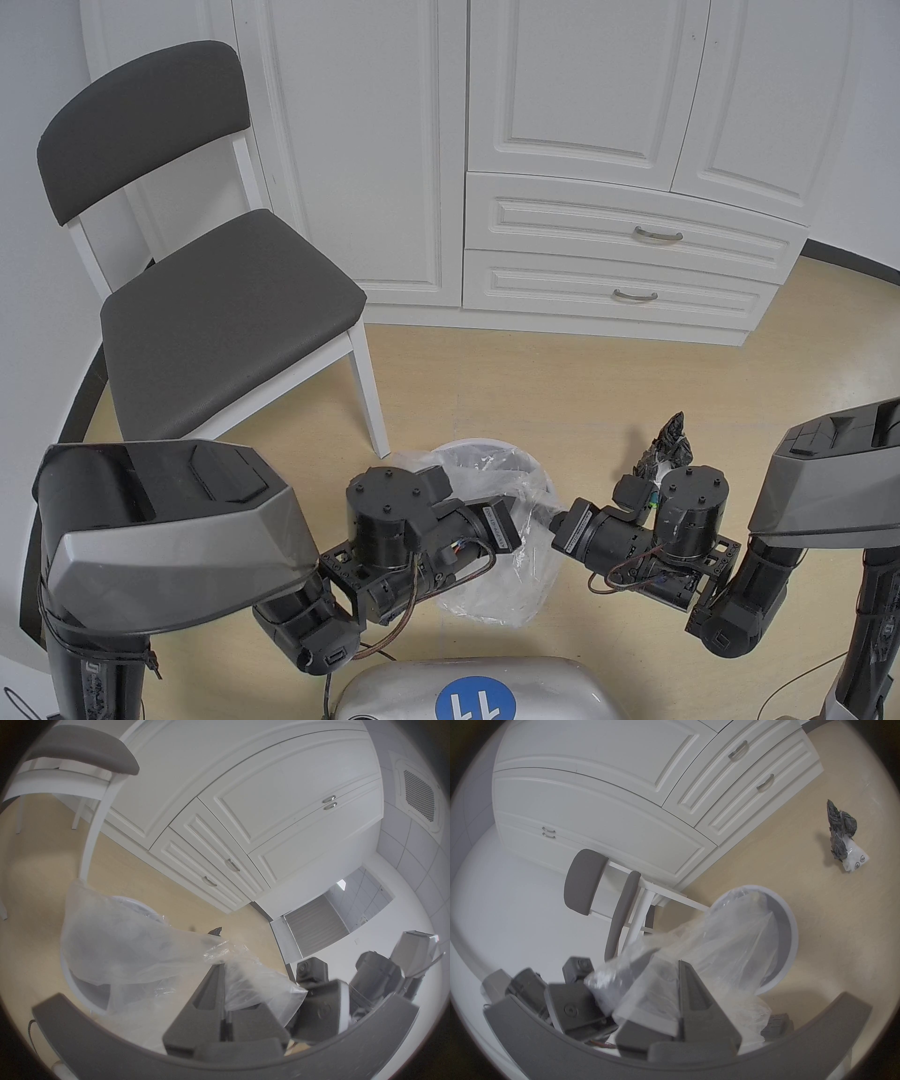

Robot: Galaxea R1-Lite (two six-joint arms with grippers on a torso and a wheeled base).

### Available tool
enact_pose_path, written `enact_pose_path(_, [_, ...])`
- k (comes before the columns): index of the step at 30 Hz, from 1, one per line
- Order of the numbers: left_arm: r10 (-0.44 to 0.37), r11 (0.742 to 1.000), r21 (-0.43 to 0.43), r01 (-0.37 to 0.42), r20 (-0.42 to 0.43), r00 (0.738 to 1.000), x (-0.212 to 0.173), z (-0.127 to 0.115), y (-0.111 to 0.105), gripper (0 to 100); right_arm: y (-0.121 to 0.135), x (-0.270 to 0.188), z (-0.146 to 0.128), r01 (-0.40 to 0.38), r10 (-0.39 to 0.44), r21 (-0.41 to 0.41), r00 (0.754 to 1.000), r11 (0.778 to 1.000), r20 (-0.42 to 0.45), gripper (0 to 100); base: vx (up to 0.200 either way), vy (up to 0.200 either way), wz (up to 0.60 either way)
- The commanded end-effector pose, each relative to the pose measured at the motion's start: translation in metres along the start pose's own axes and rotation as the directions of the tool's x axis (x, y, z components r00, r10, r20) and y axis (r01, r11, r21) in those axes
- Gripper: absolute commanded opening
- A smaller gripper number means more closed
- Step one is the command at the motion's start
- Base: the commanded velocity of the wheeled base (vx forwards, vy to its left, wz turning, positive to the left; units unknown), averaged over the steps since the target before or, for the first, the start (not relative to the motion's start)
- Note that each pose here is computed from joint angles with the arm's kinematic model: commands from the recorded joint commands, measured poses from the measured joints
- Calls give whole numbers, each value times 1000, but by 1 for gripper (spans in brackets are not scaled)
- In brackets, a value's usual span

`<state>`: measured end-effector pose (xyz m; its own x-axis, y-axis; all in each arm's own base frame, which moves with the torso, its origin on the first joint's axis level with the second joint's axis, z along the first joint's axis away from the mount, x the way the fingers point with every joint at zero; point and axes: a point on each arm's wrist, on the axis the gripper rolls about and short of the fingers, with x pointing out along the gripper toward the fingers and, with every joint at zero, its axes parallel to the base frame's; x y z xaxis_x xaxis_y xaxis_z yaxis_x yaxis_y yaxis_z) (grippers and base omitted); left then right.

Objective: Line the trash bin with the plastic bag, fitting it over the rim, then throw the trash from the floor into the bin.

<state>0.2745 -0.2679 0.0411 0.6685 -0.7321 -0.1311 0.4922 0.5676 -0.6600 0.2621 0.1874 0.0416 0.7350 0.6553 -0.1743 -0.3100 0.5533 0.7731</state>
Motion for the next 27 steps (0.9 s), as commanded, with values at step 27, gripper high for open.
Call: enact_pose_path(27, [8,999,-33,-15,-185,983,54,-27,-12,0,25,-27,29,-42,42,-5,989,999,139,0,0,0,0])
